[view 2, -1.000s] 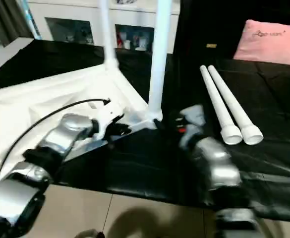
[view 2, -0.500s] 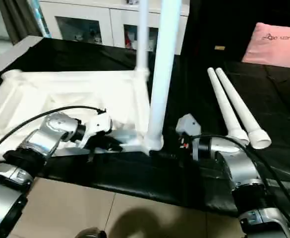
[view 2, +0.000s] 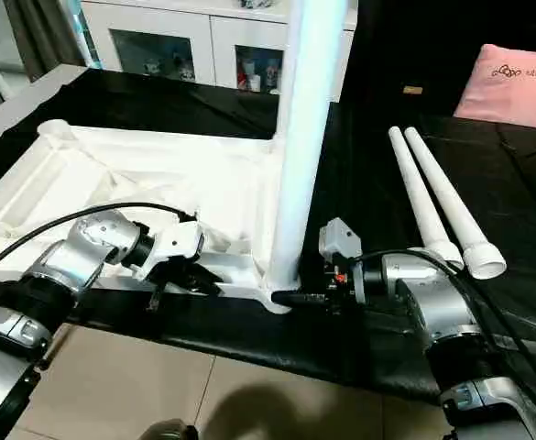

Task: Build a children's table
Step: Rotate leg to tighten

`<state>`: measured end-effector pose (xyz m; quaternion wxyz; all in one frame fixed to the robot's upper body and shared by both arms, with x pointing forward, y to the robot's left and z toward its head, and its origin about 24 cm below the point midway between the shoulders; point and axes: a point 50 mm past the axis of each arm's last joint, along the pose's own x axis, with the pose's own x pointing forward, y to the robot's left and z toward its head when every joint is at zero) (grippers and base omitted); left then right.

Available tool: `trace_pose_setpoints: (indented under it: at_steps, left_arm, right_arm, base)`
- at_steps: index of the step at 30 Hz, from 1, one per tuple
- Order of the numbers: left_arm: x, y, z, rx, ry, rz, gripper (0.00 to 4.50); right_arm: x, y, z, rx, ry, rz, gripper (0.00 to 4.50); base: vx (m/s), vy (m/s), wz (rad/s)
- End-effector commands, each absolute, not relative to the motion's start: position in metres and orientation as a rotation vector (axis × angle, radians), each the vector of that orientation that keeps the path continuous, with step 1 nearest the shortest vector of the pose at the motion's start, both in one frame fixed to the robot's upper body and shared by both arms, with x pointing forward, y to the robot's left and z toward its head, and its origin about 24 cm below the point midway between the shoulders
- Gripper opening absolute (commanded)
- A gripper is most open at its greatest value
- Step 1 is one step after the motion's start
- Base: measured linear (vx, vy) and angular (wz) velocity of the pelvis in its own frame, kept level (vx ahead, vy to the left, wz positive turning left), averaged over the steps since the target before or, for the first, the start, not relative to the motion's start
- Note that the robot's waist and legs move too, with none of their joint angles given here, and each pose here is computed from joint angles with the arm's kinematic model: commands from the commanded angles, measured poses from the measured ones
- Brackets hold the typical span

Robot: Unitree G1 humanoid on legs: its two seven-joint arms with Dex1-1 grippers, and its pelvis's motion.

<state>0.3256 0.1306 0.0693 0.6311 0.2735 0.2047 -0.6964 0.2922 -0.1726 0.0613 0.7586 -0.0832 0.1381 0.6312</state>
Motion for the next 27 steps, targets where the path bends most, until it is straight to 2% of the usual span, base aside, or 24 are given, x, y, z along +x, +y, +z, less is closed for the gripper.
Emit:
trace_pose_setpoints:
  at_steps: [1,5,6,12,19,21,23,26,27]
  left_arm:
    - [0.323,0.125,0.071,0.676,0.459,-1.645,0.00]
    - [0.323,0.125,0.071,0.678,0.465,-1.642,0.00]
    - [0.323,0.125,0.071,0.678,0.467,-1.641,0.00]
    - [0.323,0.126,0.069,0.679,0.476,-1.633,0.00]
    - [0.324,0.125,0.068,0.659,0.482,-1.612,0.00]
    - [0.326,0.124,0.068,0.643,0.479,-1.595,0.00]
    - [0.329,0.122,0.068,0.623,0.478,-1.559,0.00]
    - [0.343,0.111,0.075,0.562,0.446,-1.404,0.00]
    - [0.343,0.111,0.075,0.562,0.446,-1.404,0.00]
  right_arm:
    - [0.291,-0.172,0.060,-0.166,0.320,1.403,2.95]
    - [0.289,-0.172,0.058,-0.156,0.332,1.413,2.79]
    - [0.288,-0.172,0.057,-0.153,0.335,1.416,2.50]
    - [0.285,-0.170,0.054,-0.145,0.341,1.423,2.15]
    - [0.279,-0.166,0.049,-0.115,0.341,1.426,2.04]
    - [0.279,-0.163,0.047,-0.101,0.336,1.404,2.04]
    - [0.284,-0.159,0.043,-0.087,0.352,1.312,2.04]
    - [0.293,-0.146,0.032,-0.049,0.393,1.128,2.04]
    - [0.293,-0.146,0.032,-0.049,0.393,1.128,2.04]
  base:
    - [0.000,0.000,0.00]
    - [0.000,0.000,0.00]
    - [0.000,0.000,0.00]
    - [0.000,0.000,0.00]
    - [0.000,0.000,0.00]
    - [0.000,0.000,0.00]
    - [0.000,0.000,0.00]
    - [0.000,0.000,0.00]
    - [-0.050,-0.008,-0.02]
